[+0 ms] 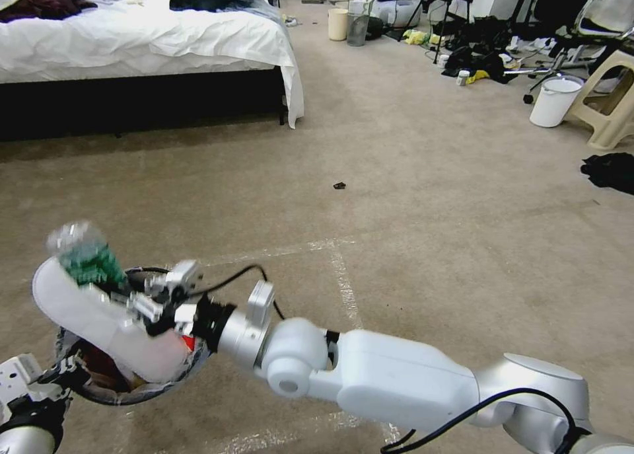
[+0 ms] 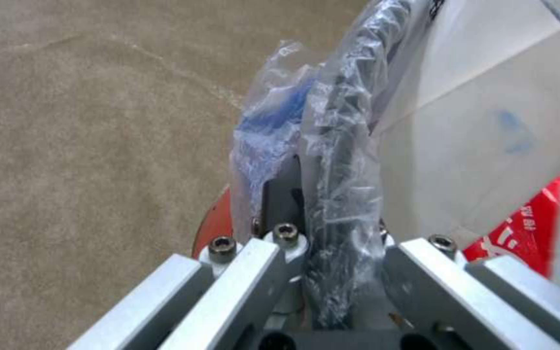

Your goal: Pick up the trash bin and place the garbage on the floor into it.

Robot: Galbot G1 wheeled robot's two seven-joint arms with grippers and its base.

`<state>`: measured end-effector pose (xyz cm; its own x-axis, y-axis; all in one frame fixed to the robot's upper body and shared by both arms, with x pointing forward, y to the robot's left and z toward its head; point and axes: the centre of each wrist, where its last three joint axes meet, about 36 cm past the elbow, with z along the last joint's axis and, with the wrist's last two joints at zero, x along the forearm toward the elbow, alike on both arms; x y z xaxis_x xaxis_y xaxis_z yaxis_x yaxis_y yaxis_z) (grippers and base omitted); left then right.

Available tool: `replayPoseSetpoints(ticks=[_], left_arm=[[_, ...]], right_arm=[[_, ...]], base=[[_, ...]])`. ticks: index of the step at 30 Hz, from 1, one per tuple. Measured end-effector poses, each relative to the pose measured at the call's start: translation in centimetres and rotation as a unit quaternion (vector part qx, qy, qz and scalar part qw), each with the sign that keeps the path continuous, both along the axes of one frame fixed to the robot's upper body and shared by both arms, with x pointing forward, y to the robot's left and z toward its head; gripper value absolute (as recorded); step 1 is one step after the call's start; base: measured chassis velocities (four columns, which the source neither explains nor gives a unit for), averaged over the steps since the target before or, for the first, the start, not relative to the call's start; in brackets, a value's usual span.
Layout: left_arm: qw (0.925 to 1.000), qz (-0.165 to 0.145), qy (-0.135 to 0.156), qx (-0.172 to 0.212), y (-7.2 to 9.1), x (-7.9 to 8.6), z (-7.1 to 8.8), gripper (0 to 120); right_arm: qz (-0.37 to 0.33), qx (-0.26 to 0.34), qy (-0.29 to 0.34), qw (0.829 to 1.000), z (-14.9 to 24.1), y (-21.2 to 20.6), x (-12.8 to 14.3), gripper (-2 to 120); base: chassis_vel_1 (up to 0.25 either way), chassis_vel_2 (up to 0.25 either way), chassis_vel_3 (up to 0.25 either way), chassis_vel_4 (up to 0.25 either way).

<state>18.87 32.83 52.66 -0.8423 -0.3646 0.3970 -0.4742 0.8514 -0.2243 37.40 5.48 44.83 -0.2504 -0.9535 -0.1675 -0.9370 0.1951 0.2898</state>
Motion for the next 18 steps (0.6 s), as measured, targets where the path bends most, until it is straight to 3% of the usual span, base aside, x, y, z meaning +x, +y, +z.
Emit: replayPoseSetpoints(ticks=[5,18], left_arm=[[1.0,0.002,0.001,0.0,0.0,-0.1,0.0,1],[1.0,0.002,0.0,-0.001,0.1,0.0,-0.1,1]], right_arm=[[-0.012,-0.026,-0.001,1.0,-3.3,0.6,0.5,14],[-0.012,-0.031,-0.009,0.999,-4.1,0.5,0.3,14]], base=[[0.0,0.0,0.0,0.0],[0.0,0.0,0.0,0.0]])
